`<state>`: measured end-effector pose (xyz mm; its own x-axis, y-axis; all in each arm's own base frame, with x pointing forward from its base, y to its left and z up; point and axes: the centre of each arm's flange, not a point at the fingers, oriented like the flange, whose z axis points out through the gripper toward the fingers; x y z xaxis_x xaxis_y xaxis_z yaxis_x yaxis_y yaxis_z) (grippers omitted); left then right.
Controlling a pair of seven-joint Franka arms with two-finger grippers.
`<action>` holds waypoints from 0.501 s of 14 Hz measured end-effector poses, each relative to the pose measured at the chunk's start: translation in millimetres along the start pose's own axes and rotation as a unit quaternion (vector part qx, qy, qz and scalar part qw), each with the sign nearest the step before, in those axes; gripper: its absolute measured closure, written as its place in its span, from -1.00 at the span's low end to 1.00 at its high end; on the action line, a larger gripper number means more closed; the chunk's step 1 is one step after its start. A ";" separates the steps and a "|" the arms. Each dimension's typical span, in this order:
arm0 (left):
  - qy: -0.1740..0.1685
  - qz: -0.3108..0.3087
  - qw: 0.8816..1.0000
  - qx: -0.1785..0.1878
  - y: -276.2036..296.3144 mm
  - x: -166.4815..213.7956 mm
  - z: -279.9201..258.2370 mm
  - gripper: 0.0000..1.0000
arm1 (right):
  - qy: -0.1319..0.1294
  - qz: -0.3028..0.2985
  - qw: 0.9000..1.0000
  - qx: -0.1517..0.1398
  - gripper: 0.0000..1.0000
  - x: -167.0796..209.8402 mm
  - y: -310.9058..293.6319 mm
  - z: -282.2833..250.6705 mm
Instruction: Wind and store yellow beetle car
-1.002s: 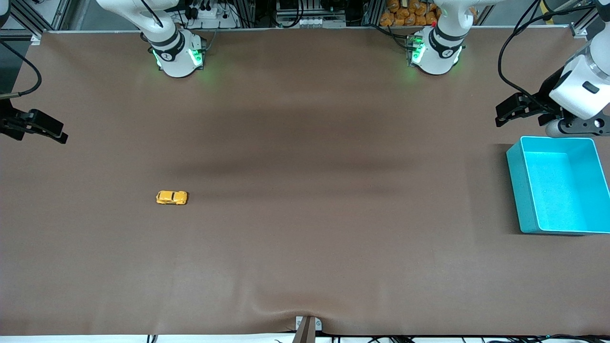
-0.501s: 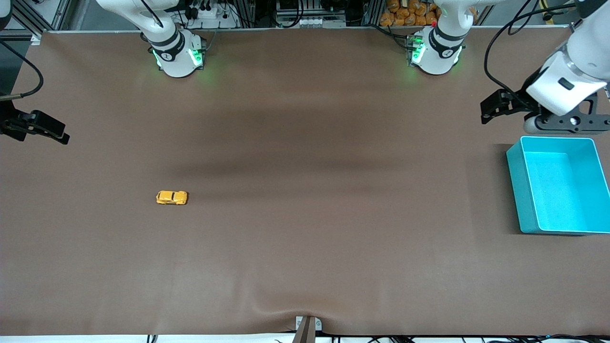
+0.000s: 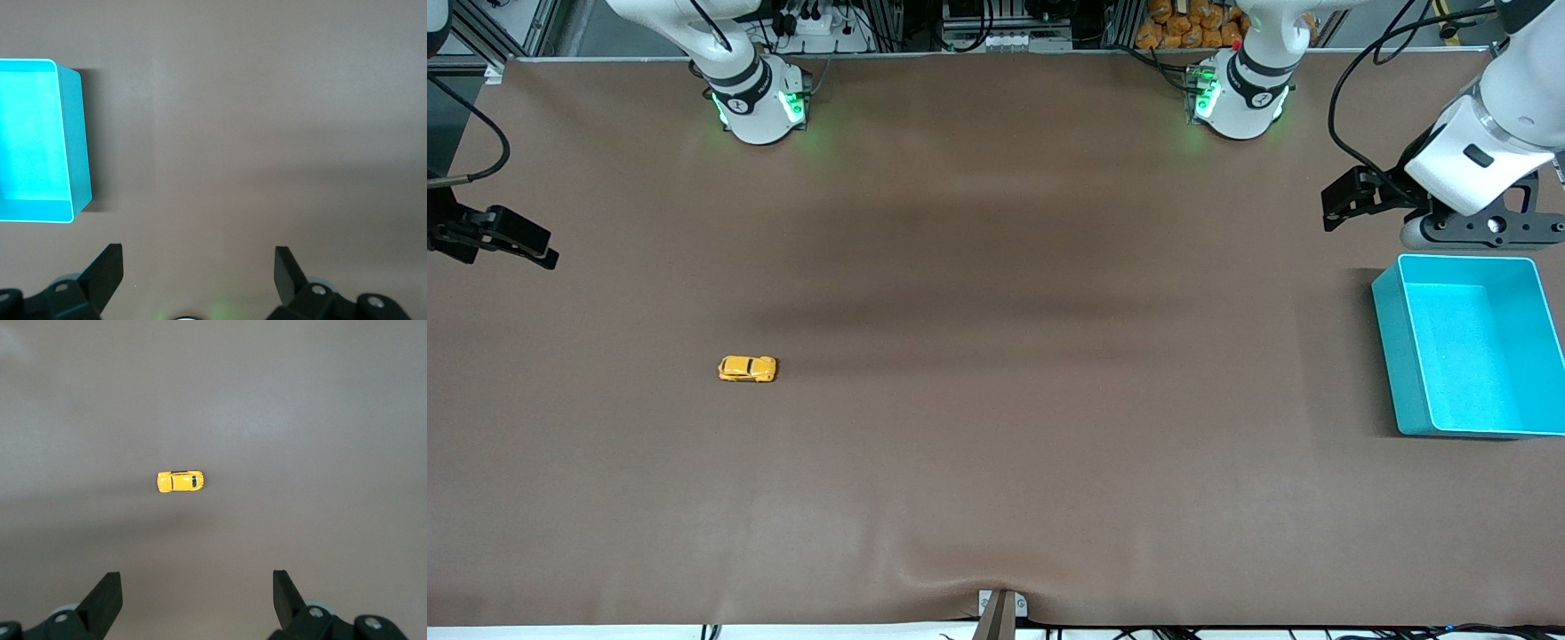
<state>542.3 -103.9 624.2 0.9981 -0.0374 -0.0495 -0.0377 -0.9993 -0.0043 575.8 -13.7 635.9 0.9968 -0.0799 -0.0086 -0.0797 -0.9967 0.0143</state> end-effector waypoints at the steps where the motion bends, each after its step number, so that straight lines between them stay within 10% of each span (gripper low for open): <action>1: 0.000 0.000 1.000 0.000 -0.2 0.0 0.0 -1.00 | 0.000 -0.001 1.000 0.000 -1.00 0.0 -0.7 0.1; 7: 0.000 0.000 1.000 0.000 0.3 0.0 0.0 -1.00 | -0.003 -0.004 1.000 0.000 -1.00 1.8 -4.5 3.8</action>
<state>542.3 -104.2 624.2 0.9981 -0.0380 -0.0494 -0.0383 -0.9993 -0.0051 578.0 -9.4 632.0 0.9973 -0.0725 -0.0148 -0.0723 -0.9973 0.0140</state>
